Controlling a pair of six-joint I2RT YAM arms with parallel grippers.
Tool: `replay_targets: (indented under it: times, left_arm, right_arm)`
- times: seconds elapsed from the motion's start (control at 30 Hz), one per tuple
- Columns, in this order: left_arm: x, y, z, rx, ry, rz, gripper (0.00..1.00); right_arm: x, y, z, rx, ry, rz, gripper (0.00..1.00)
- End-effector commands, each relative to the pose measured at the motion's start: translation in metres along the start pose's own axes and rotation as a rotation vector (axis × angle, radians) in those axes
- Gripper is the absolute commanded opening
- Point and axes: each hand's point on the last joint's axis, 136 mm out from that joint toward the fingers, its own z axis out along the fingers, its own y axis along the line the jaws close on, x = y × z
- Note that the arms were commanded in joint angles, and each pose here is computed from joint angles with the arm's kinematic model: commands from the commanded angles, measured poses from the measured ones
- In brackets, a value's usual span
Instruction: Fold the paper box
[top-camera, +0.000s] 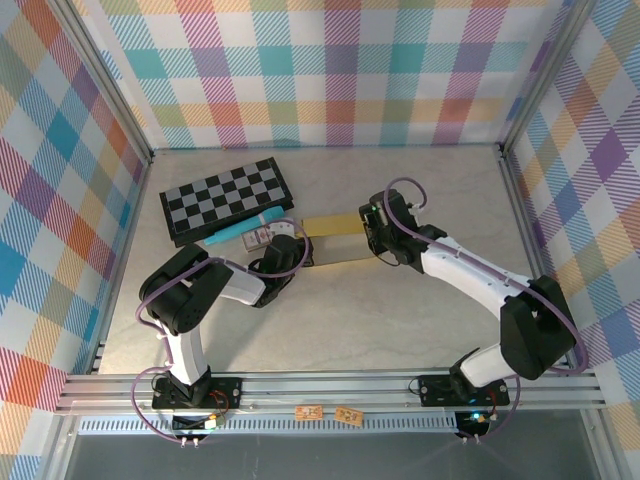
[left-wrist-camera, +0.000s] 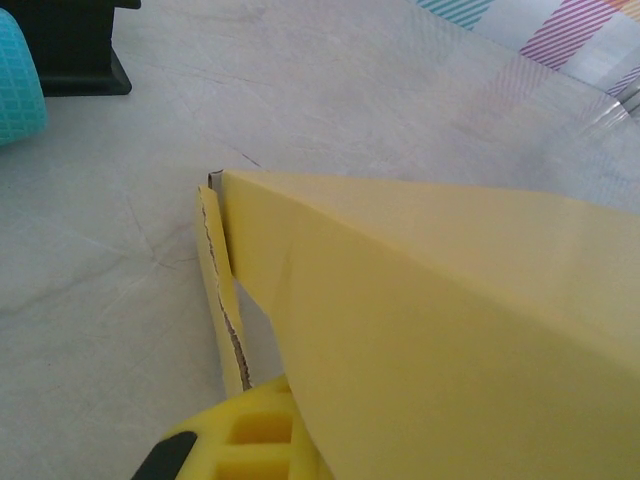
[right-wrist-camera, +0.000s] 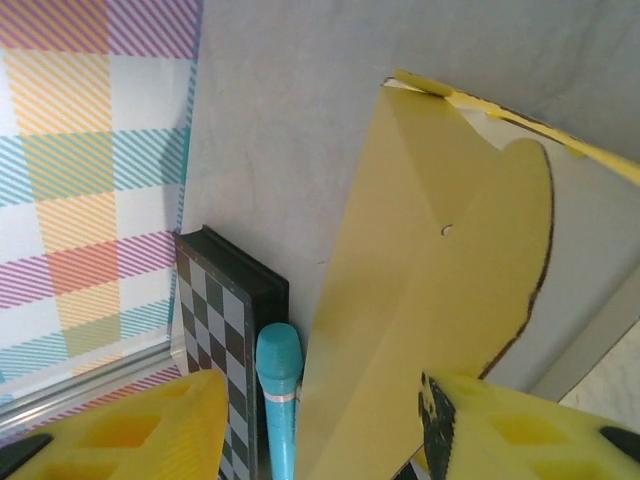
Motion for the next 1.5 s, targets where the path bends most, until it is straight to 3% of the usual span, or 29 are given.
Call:
replay_targets:
  times: [0.0, 0.13, 0.4, 0.73, 1.0, 1.2, 1.47]
  left_arm:
    - [0.045, 0.018, 0.0, -0.063, 0.159, 0.057, 0.0]
    - [0.043, 0.018, 0.0, -0.064, 0.155, 0.063, 0.0]
    - [0.042, 0.014, 0.004, -0.055, 0.162, 0.072, 0.0]
    - [0.041, 0.013, 0.005, -0.054, 0.164, 0.077, 0.0]
    - [0.04, 0.012, 0.006, -0.055, 0.162, 0.076, 0.0]
    - [0.034, 0.008, 0.001, -0.042, 0.15, 0.07, 0.0]
    - [0.025, -0.004, -0.024, 0.007, 0.159, -0.022, 0.3]
  right_arm:
    - [0.006, -0.01, -0.001, 0.049, 0.02, 0.041, 0.53]
    - [0.004, -0.012, -0.002, 0.055, 0.021, 0.048, 0.52]
    - [-0.014, -0.003, -0.039, 0.034, -0.043, 0.004, 0.55]
    - [-0.003, -0.009, -0.034, 0.059, 0.014, 0.024, 0.55]
    - [0.007, -0.022, -0.008, 0.089, 0.047, 0.061, 0.46]
    - [0.011, -0.032, 0.011, 0.119, 0.07, 0.067, 0.24]
    - [0.013, -0.051, 0.015, 0.179, 0.076, 0.08, 0.12]
